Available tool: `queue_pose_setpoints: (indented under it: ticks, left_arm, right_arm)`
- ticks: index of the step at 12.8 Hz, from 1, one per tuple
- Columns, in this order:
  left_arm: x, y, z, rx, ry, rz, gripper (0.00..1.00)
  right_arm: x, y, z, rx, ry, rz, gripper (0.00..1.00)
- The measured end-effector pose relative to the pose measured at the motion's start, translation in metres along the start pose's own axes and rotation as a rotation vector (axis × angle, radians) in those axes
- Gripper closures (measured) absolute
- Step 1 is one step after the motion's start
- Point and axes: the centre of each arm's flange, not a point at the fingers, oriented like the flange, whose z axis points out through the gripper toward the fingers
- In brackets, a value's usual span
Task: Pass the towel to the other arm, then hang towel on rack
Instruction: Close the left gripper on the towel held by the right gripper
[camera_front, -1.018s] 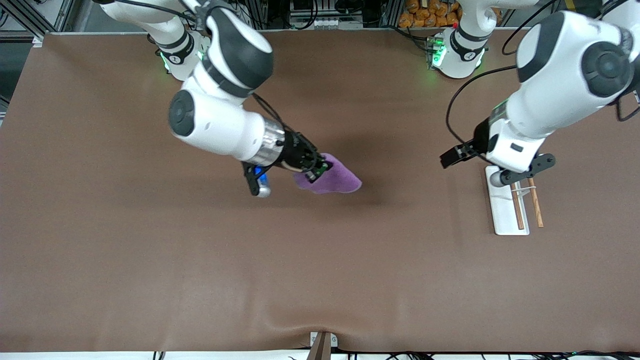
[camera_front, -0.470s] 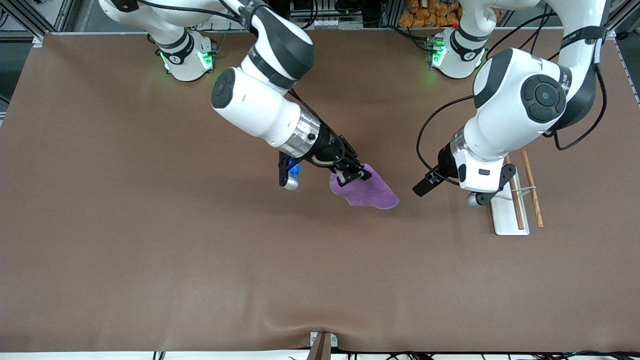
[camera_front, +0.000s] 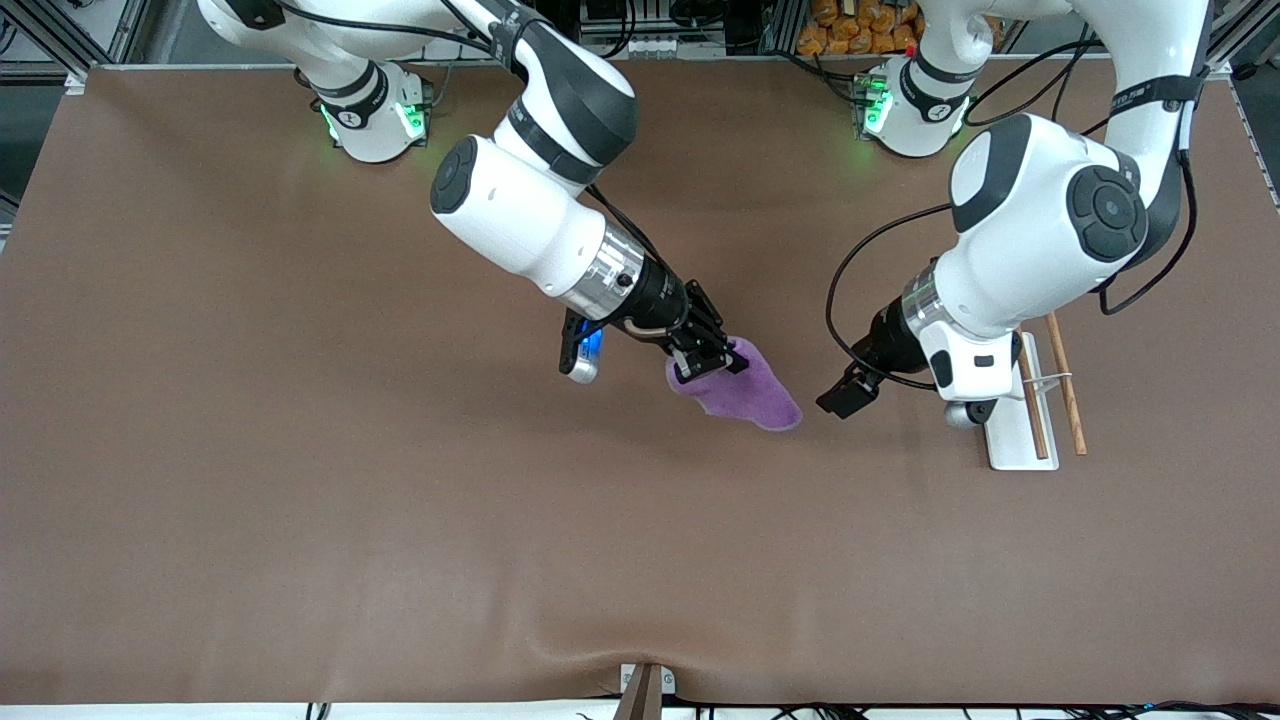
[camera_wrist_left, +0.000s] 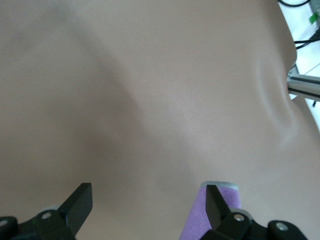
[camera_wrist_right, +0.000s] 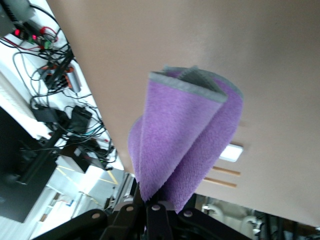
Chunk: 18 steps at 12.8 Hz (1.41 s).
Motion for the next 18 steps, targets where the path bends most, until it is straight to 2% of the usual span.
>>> queue_pose_setpoints:
  ticks: [7, 11, 13, 14, 15, 16, 18]
  left_arm:
    - [0.012, 0.018, 0.005, -0.094, -0.069, -0.126, 0.0]
    - [0.018, 0.028, 0.025, -0.124, -0.072, -0.175, 0.0]
    - [0.018, 0.029, 0.025, -0.132, -0.079, -0.183, 0.05]
    - [0.018, 0.031, 0.023, -0.14, -0.086, -0.187, 0.12]
    - [0.017, 0.032, 0.021, -0.147, -0.093, -0.192, 0.13]
    - [0.017, 0.033, 0.019, -0.151, -0.097, -0.194, 0.19]
    - [0.018, 0.033, 0.021, -0.151, -0.101, -0.202, 0.21]
  right_arm:
    - [0.0, -0.001, 0.001, 0.013, -0.005, 0.03, 0.98]
    - [0.002, -0.005, 0.002, 0.054, -0.014, 0.085, 0.98]
    - [0.003, -0.005, 0.004, 0.054, -0.016, 0.088, 0.98]
    - [0.002, -0.005, 0.004, 0.054, -0.016, 0.088, 0.98]
    - [0.002, -0.005, 0.004, 0.054, -0.016, 0.088, 0.98]
    - [0.002, -0.006, 0.004, 0.054, -0.016, 0.088, 0.98]
    - [0.002, -0.006, 0.004, 0.055, -0.017, 0.089, 0.98]
